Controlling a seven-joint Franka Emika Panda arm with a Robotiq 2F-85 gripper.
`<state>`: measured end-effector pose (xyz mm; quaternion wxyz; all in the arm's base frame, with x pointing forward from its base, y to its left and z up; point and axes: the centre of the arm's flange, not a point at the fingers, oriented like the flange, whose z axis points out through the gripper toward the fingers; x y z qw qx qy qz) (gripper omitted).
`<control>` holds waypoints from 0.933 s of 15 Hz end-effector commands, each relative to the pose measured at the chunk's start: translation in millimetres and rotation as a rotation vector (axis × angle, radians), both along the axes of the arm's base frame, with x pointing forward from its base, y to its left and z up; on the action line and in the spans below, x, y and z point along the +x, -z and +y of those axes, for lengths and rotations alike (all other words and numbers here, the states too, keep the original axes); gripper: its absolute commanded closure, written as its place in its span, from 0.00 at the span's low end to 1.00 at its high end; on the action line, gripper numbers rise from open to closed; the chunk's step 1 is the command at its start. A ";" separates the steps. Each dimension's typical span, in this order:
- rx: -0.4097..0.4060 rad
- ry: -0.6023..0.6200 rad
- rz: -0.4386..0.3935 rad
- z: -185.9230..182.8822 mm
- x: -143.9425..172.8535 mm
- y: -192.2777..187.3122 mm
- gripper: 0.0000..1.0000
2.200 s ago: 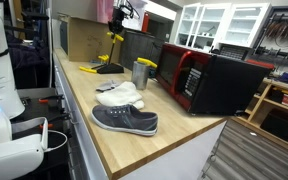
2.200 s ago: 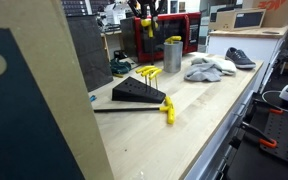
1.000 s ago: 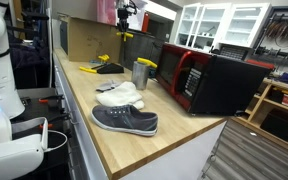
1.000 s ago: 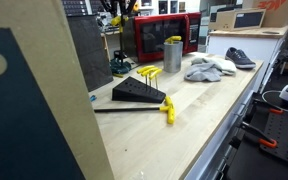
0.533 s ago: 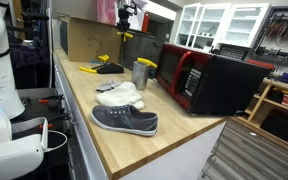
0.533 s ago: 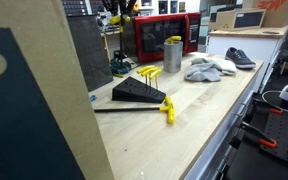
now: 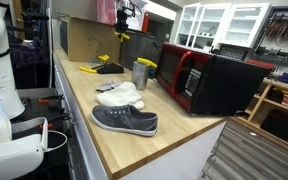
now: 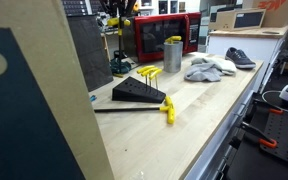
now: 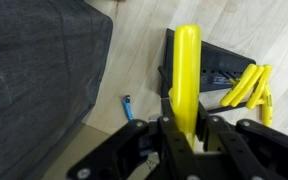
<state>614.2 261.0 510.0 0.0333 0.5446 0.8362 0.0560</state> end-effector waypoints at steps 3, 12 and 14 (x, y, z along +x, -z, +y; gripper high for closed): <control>0.015 0.041 0.041 -1.4 -9.0 -7.5 0.94; -0.001 0.048 0.075 1.1 -4.7 12.3 0.94; -0.004 0.046 0.069 1.6 -2.7 17.5 0.94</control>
